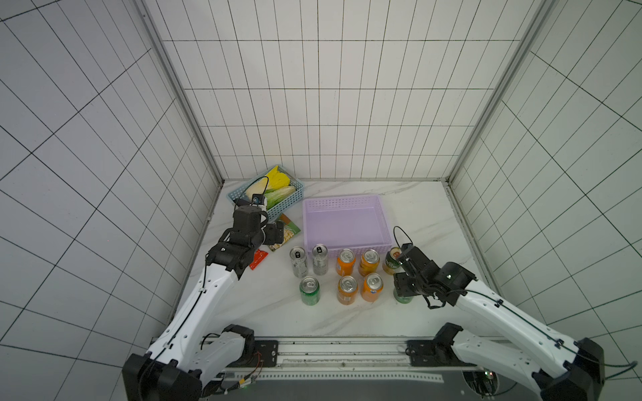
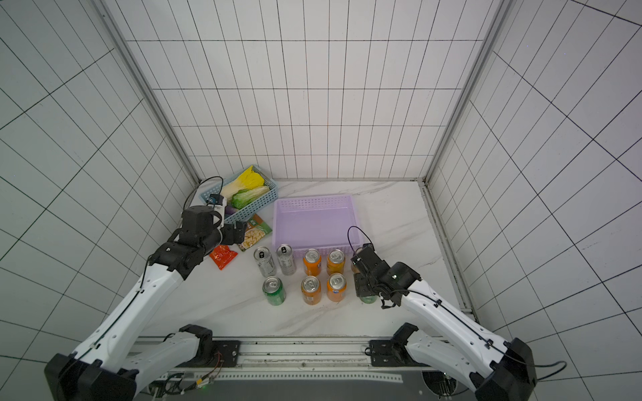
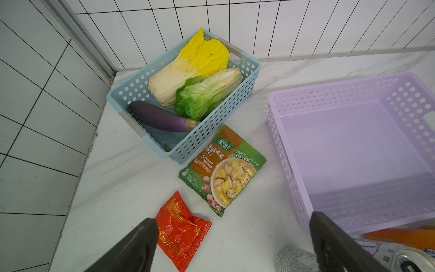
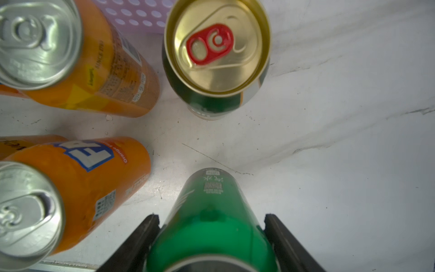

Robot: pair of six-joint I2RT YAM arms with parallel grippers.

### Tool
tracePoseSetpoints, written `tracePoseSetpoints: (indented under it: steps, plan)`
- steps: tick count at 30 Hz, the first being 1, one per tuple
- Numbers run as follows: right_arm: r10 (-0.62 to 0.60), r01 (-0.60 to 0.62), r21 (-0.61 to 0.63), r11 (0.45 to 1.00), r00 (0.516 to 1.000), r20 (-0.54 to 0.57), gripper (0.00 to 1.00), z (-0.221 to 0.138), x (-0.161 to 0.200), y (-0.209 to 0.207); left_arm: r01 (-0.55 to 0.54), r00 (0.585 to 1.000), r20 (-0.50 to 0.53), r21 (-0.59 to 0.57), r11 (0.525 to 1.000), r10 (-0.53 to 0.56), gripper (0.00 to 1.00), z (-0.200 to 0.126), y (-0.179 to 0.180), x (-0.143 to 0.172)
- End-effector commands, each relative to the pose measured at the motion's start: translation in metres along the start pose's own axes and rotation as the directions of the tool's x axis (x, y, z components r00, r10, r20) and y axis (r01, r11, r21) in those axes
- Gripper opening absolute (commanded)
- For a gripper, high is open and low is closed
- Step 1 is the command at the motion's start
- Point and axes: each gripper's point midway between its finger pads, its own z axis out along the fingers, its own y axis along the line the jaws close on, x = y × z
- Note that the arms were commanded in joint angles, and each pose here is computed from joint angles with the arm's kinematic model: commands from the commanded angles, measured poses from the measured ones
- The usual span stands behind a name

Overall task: Take out the drinks from the basket
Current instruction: Place the drink at the center of the board.

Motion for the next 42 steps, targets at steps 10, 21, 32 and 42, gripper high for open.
tracePoseSetpoints:
  steps: [10,21,32,42]
  plan:
    - [0.057,-0.056,-0.014,0.998,0.994,0.095,0.69,0.017,-0.01,0.006,-0.004,1.0,0.024,-0.007,1.0,0.004,0.98,-0.002,0.002,-0.005]
    - [0.058,-0.058,0.005,0.998,0.997,0.059,0.69,0.029,0.001,0.004,-0.003,1.0,0.027,-0.009,1.0,0.003,0.98,-0.002,0.002,-0.005]
    - [0.061,-0.061,-0.001,0.998,0.995,0.079,0.77,0.022,-0.003,0.003,-0.003,1.0,0.025,-0.009,1.0,0.003,0.98,-0.002,0.002,-0.005]
    - [0.049,-0.049,-0.006,0.999,0.993,0.111,0.88,0.001,-0.014,0.001,-0.005,1.0,0.024,-0.01,1.0,0.005,0.98,-0.001,0.002,-0.005]
